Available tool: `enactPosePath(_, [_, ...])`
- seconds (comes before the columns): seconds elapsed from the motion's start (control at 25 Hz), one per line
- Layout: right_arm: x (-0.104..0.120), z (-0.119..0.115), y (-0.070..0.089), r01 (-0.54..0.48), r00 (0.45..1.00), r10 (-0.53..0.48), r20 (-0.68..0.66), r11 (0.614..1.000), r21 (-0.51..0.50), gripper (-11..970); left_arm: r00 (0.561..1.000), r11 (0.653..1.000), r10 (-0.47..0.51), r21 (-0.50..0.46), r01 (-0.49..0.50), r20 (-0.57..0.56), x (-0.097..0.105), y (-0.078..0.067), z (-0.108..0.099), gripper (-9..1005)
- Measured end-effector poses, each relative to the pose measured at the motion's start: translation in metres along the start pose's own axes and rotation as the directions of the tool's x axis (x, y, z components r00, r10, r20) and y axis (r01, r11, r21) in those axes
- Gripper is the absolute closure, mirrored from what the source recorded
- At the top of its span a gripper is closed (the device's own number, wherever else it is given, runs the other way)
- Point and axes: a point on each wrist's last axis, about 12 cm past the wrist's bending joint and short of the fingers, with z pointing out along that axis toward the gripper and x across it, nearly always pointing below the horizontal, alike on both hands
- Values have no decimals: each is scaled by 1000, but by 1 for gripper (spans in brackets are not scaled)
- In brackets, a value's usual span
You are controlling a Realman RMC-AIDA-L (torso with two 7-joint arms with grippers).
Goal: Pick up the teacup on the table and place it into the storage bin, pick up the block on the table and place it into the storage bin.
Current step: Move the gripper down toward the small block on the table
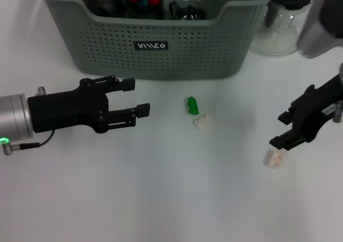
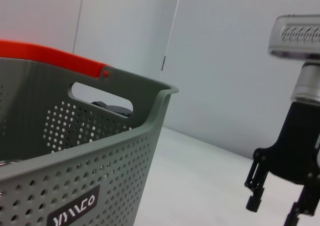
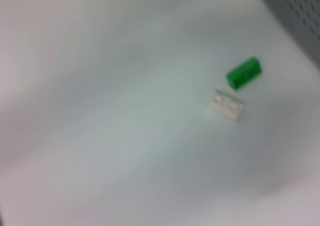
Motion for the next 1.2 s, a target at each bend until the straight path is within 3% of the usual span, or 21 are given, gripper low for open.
enactPosePath(0.2, [-7,18,5,-25,997,29,-77,998,51,324,1000,1000,1,-9,-1,-5,1,1,0,247])
enactPosePath(0.48, [-4,38,10,-32,993,33,-116,999,15,324,1000,1000,-2,-32,1,-14,2,3,0,247])
enactPosePath(1.2, [5,61,8,-63,992,66,-109,998,28,323,1000,999,-2,-36,1,-16,3,4,0,247])
